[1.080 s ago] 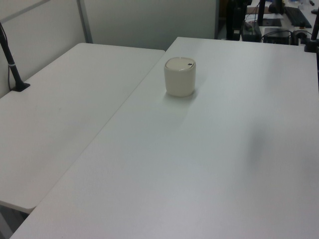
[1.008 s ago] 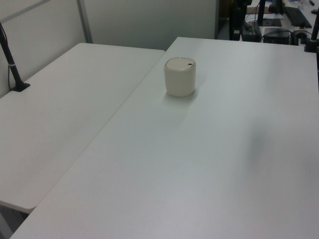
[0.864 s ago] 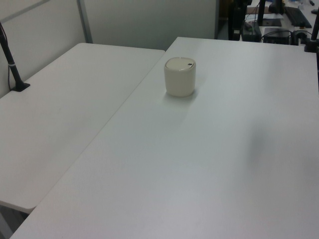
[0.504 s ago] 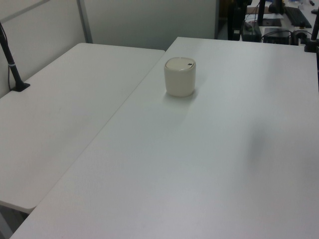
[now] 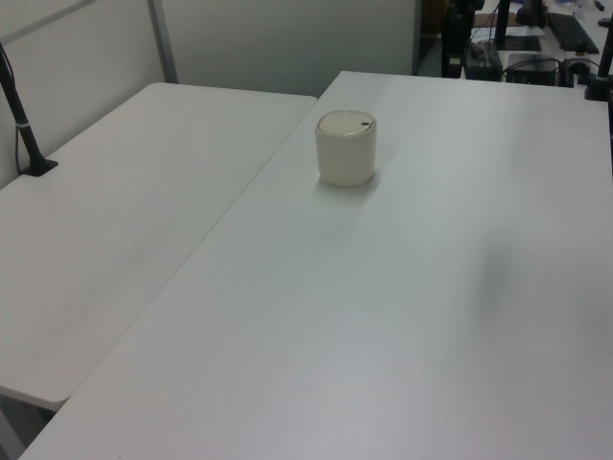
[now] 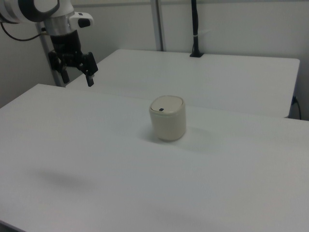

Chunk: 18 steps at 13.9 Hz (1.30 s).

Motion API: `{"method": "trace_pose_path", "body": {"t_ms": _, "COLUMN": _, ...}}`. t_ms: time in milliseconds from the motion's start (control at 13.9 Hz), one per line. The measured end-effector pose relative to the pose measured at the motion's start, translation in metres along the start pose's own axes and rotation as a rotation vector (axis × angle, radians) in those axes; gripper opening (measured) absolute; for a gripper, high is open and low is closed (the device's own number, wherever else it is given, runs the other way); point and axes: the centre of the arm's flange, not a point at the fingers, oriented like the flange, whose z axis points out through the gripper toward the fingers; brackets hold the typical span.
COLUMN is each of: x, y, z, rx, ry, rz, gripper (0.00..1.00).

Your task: Open the trash bin

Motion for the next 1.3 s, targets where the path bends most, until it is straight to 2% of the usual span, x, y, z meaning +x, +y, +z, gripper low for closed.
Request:
{"method": "trace_pose_path", "body": {"t_ms": 360, "x": 0.000, "y": 0.010, "z": 0.000, "rx": 0.000, "ry": 0.000, "rz": -0.097, "gripper": 1.00}}
{"method": "trace_pose_path", "body": {"t_ms": 648, "x": -0.001, "y": 0.023, "z": -0.001, "rx": -0.001, "ry": 0.004, "rz": -0.109, "gripper": 0.96}}
{"method": "trace_pose_path", "body": {"t_ms": 792, "x": 0.002, "y": 0.028, "z": -0.003, "rx": -0.005, "ry": 0.033, "rz": -0.101, "gripper": 0.77}}
{"method": "trace_pose_path", "body": {"t_ms": 936, "x": 0.008, "y": 0.035, "z": -0.008, "rx": -0.014, "ry": 0.092, "rz": -0.089, "gripper": 0.50}}
{"method": "trace_pose_path", "body": {"t_ms": 1008, "x": 0.013, "y": 0.042, "z": -0.007, "rx": -0.021, "ry": 0.130, "rz": -0.079, "gripper": 0.33}}
{"method": "trace_pose_path", "body": {"t_ms": 1152, "x": 0.022, "y": 0.056, "z": -0.001, "rx": -0.032, "ry": 0.205, "rz": -0.030, "gripper": 0.11}}
{"method": "trace_pose_path", "body": {"t_ms": 1224, "x": 0.030, "y": 0.072, "z": 0.007, "rx": -0.038, "ry": 0.264, "rz": 0.035, "gripper": 0.01}}
{"method": "trace_pose_path", "body": {"t_ms": 1296, "x": 0.039, "y": 0.087, "z": 0.016, "rx": -0.044, "ry": 0.321, "rz": 0.100, "gripper": 0.01}}
